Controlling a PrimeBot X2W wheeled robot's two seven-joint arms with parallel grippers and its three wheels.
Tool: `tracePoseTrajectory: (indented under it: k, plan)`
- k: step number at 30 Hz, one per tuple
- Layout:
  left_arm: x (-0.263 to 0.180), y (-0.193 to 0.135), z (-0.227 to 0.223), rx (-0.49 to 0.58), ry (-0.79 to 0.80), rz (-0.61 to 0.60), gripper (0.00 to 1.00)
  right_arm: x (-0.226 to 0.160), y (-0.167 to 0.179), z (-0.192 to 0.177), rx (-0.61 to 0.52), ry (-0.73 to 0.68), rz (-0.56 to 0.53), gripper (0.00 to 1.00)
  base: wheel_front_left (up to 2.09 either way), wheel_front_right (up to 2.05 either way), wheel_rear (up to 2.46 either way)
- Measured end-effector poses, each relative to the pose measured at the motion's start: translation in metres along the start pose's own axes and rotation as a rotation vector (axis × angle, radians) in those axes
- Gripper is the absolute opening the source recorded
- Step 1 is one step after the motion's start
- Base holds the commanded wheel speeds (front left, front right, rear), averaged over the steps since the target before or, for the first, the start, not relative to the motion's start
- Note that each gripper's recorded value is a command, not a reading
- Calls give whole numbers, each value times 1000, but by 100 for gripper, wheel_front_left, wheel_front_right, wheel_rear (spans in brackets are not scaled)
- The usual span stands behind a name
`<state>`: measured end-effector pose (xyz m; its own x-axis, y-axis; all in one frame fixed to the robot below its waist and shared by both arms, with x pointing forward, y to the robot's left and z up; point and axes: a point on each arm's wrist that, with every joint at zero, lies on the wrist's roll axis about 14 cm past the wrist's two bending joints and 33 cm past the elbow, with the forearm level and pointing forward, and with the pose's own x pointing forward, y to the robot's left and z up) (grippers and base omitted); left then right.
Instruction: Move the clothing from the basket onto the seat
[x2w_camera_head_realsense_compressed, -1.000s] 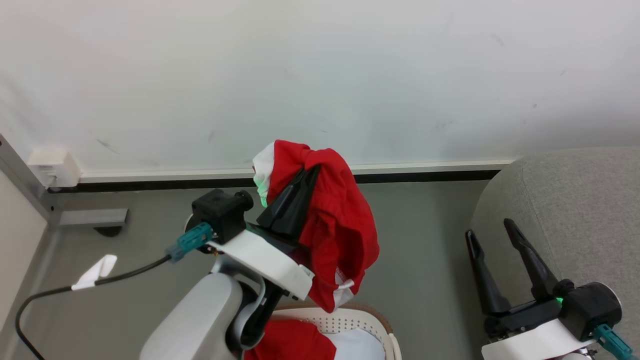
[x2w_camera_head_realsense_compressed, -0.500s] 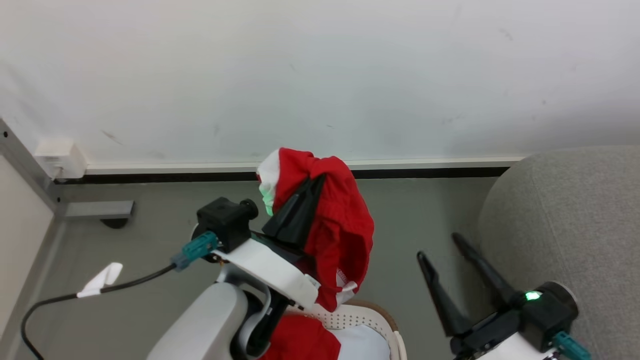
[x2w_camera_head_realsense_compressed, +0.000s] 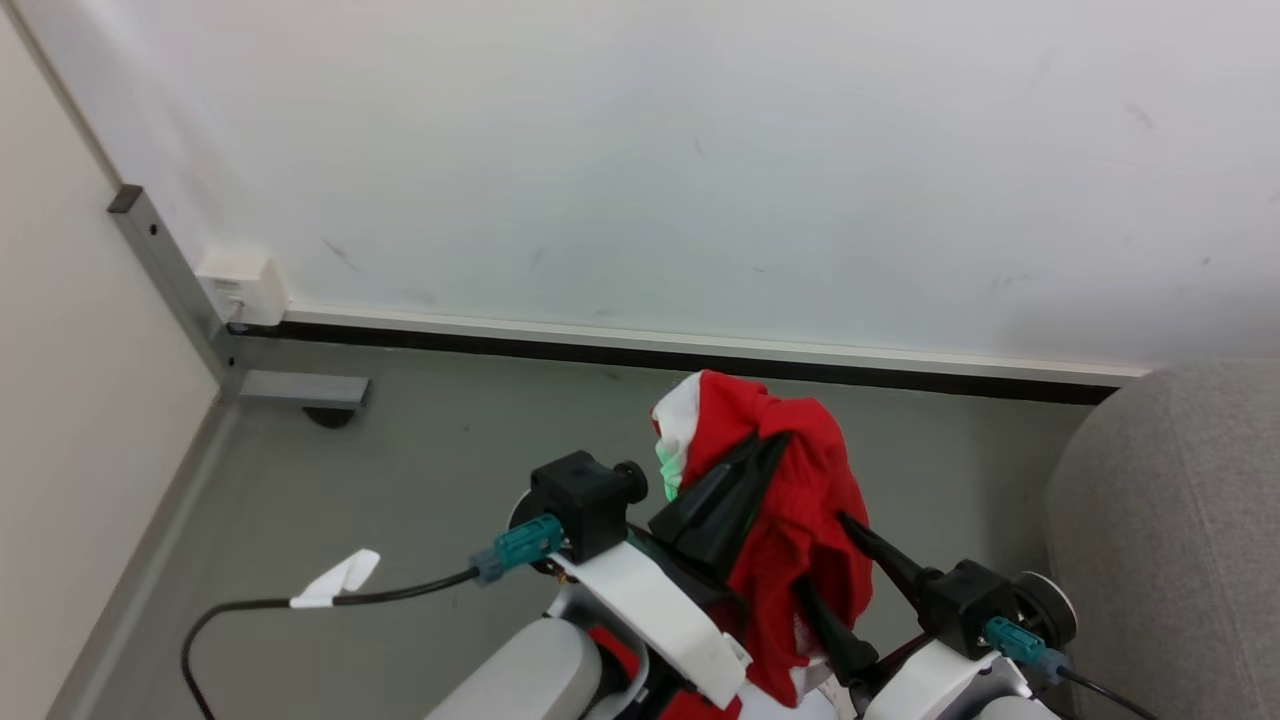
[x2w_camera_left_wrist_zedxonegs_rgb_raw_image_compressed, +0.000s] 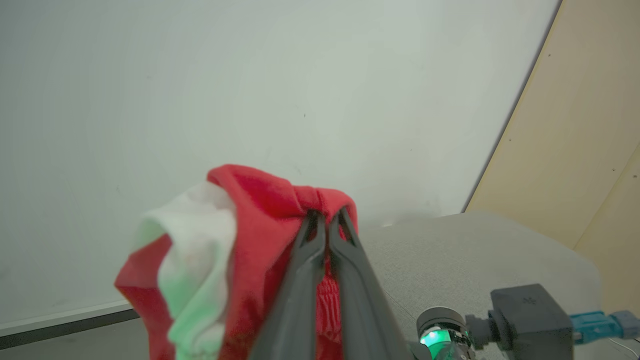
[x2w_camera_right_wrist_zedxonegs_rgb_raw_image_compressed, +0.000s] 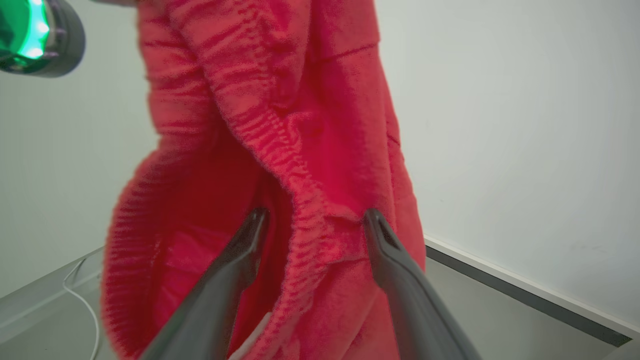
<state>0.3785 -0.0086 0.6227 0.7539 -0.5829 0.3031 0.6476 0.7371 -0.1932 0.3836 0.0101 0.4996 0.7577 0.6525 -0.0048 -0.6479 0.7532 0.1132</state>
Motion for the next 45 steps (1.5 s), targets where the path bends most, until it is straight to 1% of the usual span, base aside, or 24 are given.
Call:
tracePoseTrajectory:
  k: [8, 9, 10, 11, 16, 22, 25, 30, 31, 32, 33, 34, 38, 41, 45]
  plan:
    - [-16, -12, 2, -39, 4, -2, 0, 24, 19, -14, -9, 60, 61, 100, 0, 0, 0]
    - [-18, -13, 2, -42, 3, -2, 0, 26, 21, -14, -8, 62, 67, 87, 0, 0, 0]
    - [-20, -14, 4, -45, 0, -2, 0, 29, 22, -14, -7, 62, 71, 27, 0, 0, 0]
    - [-21, -13, 4, -44, 0, 2, 0, 31, 24, -13, -8, 61, 76, 0, 0, 0, 0]
    - [-27, -5, 5, -42, -2, 44, 0, 37, 27, -2, 9, 30, 84, 0, 0, 0, 0]
    - [-27, 2, 2, -49, 4, 63, 0, 34, 20, 10, 30, -17, 63, 0, 0, 0, 0]
    - [-26, 5, -3, -53, 12, 71, 0, 28, 11, 13, 55, -39, 32, 0, 0, 0, 0]
    - [-23, 7, -17, -68, 42, 66, 0, 17, -13, 33, 95, -119, -40, 0, 0, 0, 0]
    - [-22, 5, -20, -74, 50, 60, 3, 13, -20, 36, 101, -133, -58, 0, 0, 0, 0]
    - [-20, 2, -23, -79, 55, 50, 37, 9, -27, 40, 107, -148, -81, 0, 0, 0, 0]
    - [-18, -1, -25, -84, 57, 37, 84, 5, -34, 45, 111, -166, -99, 0, 0, 0, 0]
    - [-16, -5, -28, -90, 62, 19, 100, 1, -41, 50, 112, -185, -122, 0, 0, 0, 0]
    - [-6, -28, -40, -118, 85, -63, 100, -20, -71, 70, 121, -261, -215, 0, 0, 0, 0]
    - [2, -48, -50, -135, 105, -138, 100, -43, -96, 83, 74, -296, -292, 0, 0, 0, 0]
    - [12, -76, -62, -158, 134, -243, 100, -78, -126, 105, 46, -370, -408, 0, 0, 0, 0]
